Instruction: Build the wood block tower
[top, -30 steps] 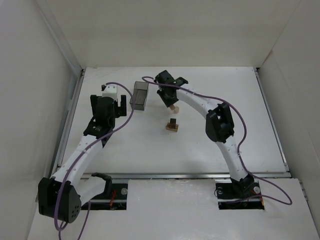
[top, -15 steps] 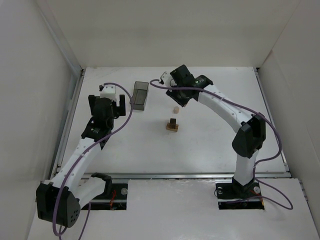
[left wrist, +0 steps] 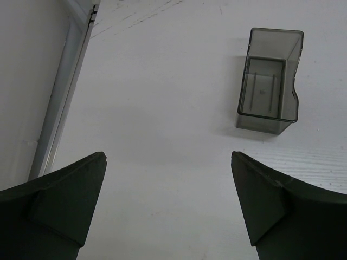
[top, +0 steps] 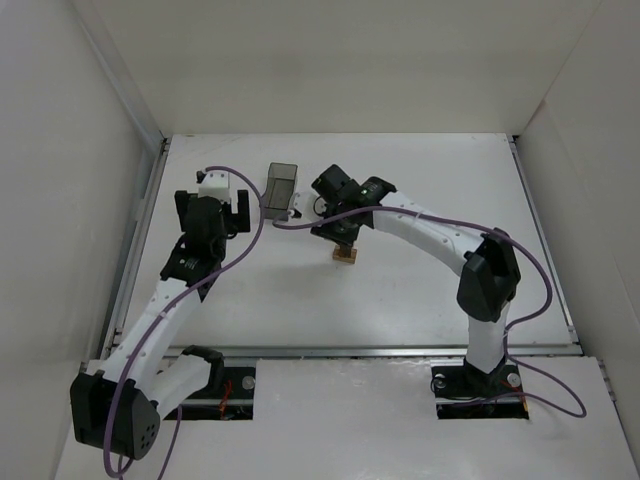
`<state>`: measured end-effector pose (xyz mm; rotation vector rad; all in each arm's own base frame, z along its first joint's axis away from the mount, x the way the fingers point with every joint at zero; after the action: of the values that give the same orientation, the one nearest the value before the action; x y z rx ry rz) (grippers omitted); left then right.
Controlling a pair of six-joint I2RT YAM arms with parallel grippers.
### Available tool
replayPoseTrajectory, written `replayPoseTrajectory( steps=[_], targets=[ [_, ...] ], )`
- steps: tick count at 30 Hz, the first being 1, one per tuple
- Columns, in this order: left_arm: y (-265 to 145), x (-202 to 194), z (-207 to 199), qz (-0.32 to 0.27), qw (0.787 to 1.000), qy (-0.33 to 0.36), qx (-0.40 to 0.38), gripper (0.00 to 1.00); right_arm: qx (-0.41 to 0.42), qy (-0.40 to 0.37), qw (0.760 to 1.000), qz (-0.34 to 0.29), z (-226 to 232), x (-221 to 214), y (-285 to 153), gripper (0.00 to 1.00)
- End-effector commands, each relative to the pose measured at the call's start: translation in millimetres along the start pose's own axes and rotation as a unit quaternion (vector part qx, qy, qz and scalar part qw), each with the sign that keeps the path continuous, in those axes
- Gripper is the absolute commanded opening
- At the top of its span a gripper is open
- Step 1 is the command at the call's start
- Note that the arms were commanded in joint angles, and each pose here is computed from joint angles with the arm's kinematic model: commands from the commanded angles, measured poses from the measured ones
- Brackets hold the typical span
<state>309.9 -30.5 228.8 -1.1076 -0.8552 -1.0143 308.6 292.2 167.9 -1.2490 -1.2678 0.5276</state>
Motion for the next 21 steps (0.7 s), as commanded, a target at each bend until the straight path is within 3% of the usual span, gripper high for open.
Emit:
replayPoseTrajectory(
  steps=[1,5,21],
  targets=[
    [-4.9,4.4,4.3,-0.012,1.000,-0.005,0.004,0.99,-0.012,-0.018,1.000,0.000,-6.0,6.4,-4.7,0.05],
    [-4.3,3.8,7.0,-0.011,1.000,-0.006,0.008,0.99,0.000,-0.046,0.998,0.040,2.4,-5.0,-0.2,0.05],
    [-2.1,-2.0,4.0,-0.003,1.000,-0.003,0.003,0.99,-0.009,-0.067,0.997,0.040,-2.9,-2.3,-7.1,0.05]
  ],
)
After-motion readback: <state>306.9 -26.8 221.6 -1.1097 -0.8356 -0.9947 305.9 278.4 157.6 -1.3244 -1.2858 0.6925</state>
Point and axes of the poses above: each gripper's point midway between its finger pads, its own y axis out along the fingers, its own z axis along the line the jaws close on, x = y × z, the point moved 3 cm from there along -y, back along the fingers, and after that the axes turned 7 degrees about y, right-handed, at the moved point
